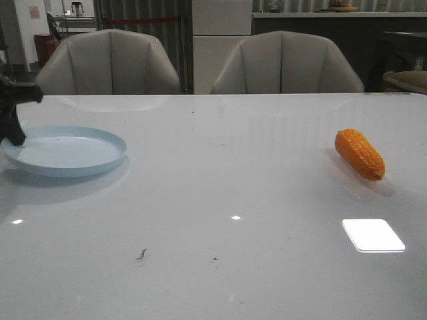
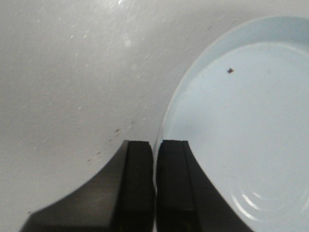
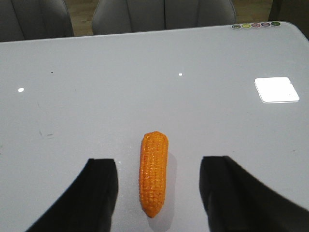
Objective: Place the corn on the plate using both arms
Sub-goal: 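Push the pale blue plate with the left gripper toward the table center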
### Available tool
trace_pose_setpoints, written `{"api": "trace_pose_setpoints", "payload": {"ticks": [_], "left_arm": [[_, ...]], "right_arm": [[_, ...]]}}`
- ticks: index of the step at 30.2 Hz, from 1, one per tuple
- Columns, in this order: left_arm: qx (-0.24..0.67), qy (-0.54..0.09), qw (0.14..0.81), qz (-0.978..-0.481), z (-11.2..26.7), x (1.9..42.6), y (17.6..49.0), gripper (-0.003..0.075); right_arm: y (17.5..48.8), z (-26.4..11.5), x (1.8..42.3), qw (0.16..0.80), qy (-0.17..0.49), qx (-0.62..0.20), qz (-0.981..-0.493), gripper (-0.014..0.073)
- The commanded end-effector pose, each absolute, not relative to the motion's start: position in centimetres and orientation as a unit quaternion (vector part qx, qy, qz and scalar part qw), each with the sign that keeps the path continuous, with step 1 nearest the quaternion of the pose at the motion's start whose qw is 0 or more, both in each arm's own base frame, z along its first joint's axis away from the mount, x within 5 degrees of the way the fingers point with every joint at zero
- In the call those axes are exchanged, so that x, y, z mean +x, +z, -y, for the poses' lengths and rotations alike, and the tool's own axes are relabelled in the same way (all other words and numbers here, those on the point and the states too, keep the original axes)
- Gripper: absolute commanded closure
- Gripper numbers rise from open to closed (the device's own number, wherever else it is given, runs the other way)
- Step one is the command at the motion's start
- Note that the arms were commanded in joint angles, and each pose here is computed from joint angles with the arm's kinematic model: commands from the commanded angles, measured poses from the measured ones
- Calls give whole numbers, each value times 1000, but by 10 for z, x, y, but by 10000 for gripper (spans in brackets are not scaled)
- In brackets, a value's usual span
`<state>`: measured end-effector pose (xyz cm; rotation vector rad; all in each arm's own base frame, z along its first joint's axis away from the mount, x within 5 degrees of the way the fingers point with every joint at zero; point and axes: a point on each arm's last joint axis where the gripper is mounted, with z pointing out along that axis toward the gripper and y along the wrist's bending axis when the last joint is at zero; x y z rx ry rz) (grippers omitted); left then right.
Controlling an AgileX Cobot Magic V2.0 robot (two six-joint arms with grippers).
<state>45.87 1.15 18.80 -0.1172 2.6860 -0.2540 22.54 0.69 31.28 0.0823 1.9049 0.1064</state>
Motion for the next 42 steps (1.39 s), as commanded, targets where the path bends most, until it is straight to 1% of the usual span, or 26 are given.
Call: {"api": "trace_pose_setpoints", "payload": {"ticks": [1,4,6,8,10,14,19,23,26,32,33,39,41,42], "left_arm": [[-80,-172,292,-938,0,468,248,627],[-119,-258,311,-907,12,474,269,627],[-141,-308,316,-886,20,476,278,627],[-151,-342,315,-872,32,477,282,627],[-146,-355,311,-869,45,476,283,627],[-109,-357,298,-878,79,472,281,627],[-44,-335,278,-899,125,463,270,627],[16,-293,257,-921,154,458,248,627],[33,-292,226,-929,170,454,231,627],[37,-284,207,-935,176,456,211,618],[40,-279,206,-937,175,456,210,606],[47,-265,200,-942,174,458,199,469],[47,-265,200,-942,174,458,199,447],[46,-263,202,-942,173,458,200,448]], "right_arm": [[335,-6,227,629,46,35,-775,107],[335,-6,227,629,46,35,-775,107],[335,-6,227,629,46,35,-775,107],[335,-6,227,629,46,35,-775,107],[335,-6,227,629,46,35,-775,107],[335,-6,227,629,46,35,-775,107],[335,-6,227,629,46,35,-775,107],[335,-6,227,629,46,35,-775,107],[335,-6,227,628,46,35,-776,107],[335,-6,227,628,46,35,-776,107],[335,-6,227,628,46,35,-776,107],[335,-6,227,628,46,35,-776,107],[335,-6,227,628,46,35,-776,107],[335,-6,227,628,46,35,-776,107]]}}
